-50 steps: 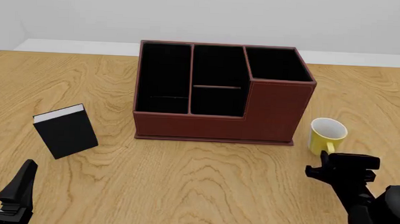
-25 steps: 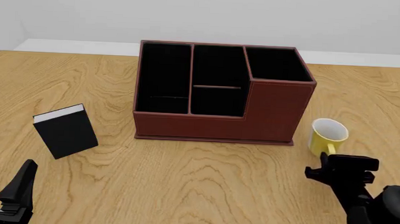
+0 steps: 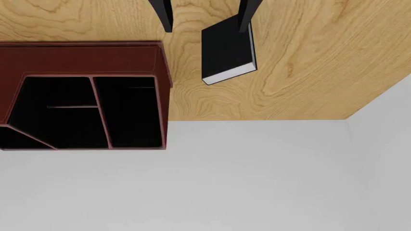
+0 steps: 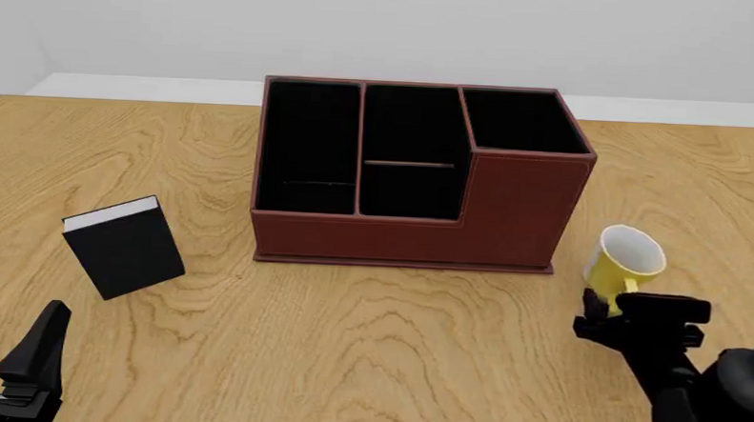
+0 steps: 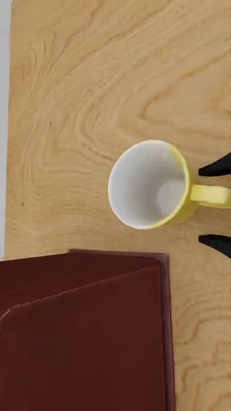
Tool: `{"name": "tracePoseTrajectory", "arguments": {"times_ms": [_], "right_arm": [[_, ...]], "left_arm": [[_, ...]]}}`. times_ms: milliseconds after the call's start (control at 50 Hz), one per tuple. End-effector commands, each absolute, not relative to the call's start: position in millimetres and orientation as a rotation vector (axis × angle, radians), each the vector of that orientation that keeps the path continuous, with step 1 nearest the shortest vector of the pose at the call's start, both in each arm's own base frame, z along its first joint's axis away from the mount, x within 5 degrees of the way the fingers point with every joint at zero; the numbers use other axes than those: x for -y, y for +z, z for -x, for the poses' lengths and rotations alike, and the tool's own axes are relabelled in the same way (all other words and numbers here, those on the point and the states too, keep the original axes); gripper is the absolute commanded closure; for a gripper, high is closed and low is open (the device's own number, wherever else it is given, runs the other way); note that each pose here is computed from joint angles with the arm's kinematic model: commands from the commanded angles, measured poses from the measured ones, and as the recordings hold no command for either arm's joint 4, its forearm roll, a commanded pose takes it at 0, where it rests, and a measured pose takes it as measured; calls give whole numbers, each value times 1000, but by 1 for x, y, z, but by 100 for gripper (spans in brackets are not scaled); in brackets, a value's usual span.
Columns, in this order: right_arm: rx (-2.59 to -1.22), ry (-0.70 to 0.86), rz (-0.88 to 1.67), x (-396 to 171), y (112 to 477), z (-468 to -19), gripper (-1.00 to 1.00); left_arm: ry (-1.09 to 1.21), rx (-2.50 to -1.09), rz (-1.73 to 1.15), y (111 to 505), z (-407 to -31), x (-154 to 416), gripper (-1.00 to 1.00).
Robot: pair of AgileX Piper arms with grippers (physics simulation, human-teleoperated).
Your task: Pick up the yellow and white mug and place it to the right of the caddy.
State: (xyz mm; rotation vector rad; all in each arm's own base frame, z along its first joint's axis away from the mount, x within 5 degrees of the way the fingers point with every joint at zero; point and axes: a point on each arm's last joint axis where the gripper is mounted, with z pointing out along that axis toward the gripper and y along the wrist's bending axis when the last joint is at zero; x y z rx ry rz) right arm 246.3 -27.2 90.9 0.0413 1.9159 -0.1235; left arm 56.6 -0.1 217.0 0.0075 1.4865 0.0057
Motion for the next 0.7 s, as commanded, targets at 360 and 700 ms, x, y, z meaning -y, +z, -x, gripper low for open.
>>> {"name": "tracePoseTrajectory", "arguments": {"times_ms": [360,700], "right_arm": [[-1938,-140,-45,31,88,-240,-100],[-1933,-149,-32,27,103,-212,-100]], "left_arm": [[6,-1487,-8,217,-57,0,-100],[6,-1487,-8,217,-57,0,-100]]}}
